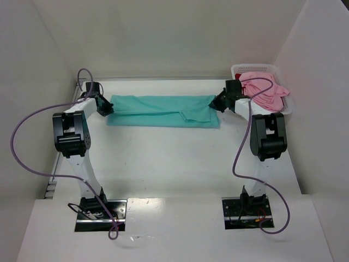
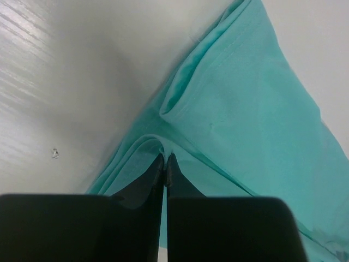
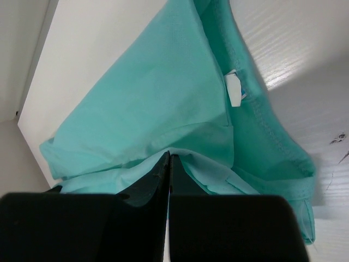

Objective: Fold and stack the t-shirts
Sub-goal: Fold the other side of the tshirt into a rectangle

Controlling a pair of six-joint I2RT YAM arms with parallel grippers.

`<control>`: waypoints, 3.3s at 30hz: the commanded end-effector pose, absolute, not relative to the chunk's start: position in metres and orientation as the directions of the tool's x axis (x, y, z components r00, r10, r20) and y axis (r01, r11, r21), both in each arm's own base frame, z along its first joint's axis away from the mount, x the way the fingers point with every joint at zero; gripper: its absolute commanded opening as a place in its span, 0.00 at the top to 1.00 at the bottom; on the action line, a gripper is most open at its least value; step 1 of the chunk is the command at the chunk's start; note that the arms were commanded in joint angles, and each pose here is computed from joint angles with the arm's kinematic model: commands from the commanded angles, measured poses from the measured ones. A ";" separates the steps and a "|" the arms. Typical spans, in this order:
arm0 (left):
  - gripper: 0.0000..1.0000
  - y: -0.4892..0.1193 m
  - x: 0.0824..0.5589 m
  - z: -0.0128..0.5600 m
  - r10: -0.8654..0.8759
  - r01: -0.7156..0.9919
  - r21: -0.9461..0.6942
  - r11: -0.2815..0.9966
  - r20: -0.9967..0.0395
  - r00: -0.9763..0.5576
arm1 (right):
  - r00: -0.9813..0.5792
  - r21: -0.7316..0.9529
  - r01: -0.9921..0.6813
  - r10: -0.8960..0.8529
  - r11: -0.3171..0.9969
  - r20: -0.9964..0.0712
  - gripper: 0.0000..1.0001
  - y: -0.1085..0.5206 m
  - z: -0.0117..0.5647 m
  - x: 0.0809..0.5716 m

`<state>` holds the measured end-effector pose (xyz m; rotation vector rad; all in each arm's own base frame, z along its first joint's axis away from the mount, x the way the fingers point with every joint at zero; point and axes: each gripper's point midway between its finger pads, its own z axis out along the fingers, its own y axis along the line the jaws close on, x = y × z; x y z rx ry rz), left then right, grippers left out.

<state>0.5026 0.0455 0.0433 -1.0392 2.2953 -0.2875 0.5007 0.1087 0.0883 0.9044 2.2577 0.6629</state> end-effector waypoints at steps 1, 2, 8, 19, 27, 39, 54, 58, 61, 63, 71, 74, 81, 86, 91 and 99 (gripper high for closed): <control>0.95 0.055 0.523 0.062 -0.719 -0.572 -0.439 0.693 -0.488 -0.495 | -0.560 0.662 0.381 0.731 0.646 -0.391 1.00 0.107 0.102 0.523; 0.95 0.055 0.525 0.060 -0.719 -0.573 -0.438 0.693 -0.486 -0.497 | -0.560 0.662 0.381 0.731 0.646 -0.391 1.00 0.107 0.102 0.523; 0.93 0.061 0.533 0.064 -0.722 -0.572 -0.445 0.689 -0.497 -0.482 | -0.571 0.650 0.389 0.724 0.653 -0.387 1.00 0.107 0.091 0.525; 0.54 0.066 0.540 0.053 -0.732 -0.567 -0.465 0.681 -0.474 -0.490 | -0.588 0.645 0.367 0.705 0.670 -0.398 0.94 0.105 0.086 0.534; 0.16 0.069 0.547 0.107 -0.617 -0.429 -0.445 0.786 -0.608 -0.499 | -0.613 0.602 0.285 0.625 0.746 -0.483 0.31 0.102 0.099 0.535; 0.01 -0.020 0.545 0.189 -0.380 0.024 -0.484 0.875 -0.717 -0.584 | -0.669 0.610 0.200 0.562 0.767 -0.486 0.18 0.115 0.114 0.496; 0.01 -0.047 0.514 0.173 -0.276 0.022 -0.374 0.927 -0.723 -0.633 | -0.760 0.543 0.214 0.487 0.812 -0.429 0.28 0.134 0.069 0.459; 0.01 -0.047 0.514 0.173 -0.285 0.016 -0.380 0.925 -0.720 -0.633 | -0.766 0.547 0.212 0.485 0.810 -0.422 0.45 0.135 0.061 0.460; 0.01 -0.049 0.513 0.169 -0.294 0.017 -0.393 0.919 -0.715 -0.634 | -0.765 0.555 0.202 0.484 0.807 -0.424 0.58 0.137 0.061 0.463; 0.00 -0.054 0.512 0.168 -0.292 0.038 -0.408 0.912 -0.712 -0.639 | -0.758 0.571 0.193 0.491 0.798 -0.430 0.72 0.140 0.064 0.469; 0.00 -0.066 0.506 0.163 -0.282 0.090 -0.448 0.890 -0.694 -0.662 | -0.736 0.626 0.136 0.501 0.768 -0.455 0.87 0.154 0.087 0.512; 0.00 -0.077 0.502 0.162 -0.251 0.146 -0.456 0.878 -0.698 -0.671 | -0.725 0.636 0.128 0.510 0.761 -0.464 0.87 0.158 0.096 0.535; 0.00 -0.098 0.499 0.148 -0.178 0.213 -0.435 0.875 -0.698 -0.694 | -0.690 0.664 0.126 0.546 0.737 -0.476 0.79 0.163 0.106 0.572; 0.00 -0.103 0.497 0.141 -0.171 0.212 -0.438 0.874 -0.684 -0.709 | -0.645 0.652 0.160 0.578 0.742 -0.500 0.67 0.155 0.109 0.583; 0.00 -0.101 0.498 0.137 -0.172 0.202 -0.435 0.878 -0.679 -0.714 | -0.603 0.625 0.206 0.601 0.753 -0.525 0.67 0.142 0.115 0.582; 0.00 -0.100 0.505 0.139 -0.164 0.203 -0.423 0.883 -0.685 -0.710 | -0.565 0.629 0.240 0.633 0.739 -0.529 0.52 0.125 0.117 0.574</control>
